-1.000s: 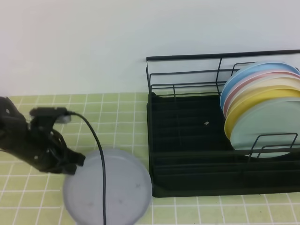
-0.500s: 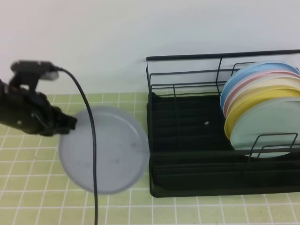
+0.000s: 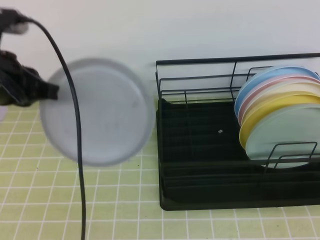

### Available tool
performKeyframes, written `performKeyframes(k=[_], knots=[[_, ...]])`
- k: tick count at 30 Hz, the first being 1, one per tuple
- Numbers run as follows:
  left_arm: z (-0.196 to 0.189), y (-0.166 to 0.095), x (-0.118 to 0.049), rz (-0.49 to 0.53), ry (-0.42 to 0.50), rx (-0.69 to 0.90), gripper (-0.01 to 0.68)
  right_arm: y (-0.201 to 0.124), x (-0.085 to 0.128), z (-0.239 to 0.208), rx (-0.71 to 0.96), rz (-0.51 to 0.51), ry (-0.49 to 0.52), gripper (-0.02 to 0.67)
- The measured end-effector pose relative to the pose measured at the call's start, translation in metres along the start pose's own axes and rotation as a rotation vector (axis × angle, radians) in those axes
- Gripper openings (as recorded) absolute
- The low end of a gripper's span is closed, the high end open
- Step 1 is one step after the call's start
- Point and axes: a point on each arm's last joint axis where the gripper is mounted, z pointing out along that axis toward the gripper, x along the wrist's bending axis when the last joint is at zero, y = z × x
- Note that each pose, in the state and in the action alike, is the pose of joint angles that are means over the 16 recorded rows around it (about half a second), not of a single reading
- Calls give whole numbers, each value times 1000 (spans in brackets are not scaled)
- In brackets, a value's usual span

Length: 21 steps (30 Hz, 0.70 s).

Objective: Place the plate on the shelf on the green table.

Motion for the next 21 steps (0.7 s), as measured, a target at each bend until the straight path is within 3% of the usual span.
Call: performKeyframes(k=[10,15,21], knots=[[-29,9,-32,-24,-263,-112,0,13,4,0,-134,155,58,19],[-32,10,-49,-13,-374,-126,0,22,6,-1,-217,227,101,110],[-31,10,-71,23,-438,-130,1,31,6,0,-293,298,148,249]])
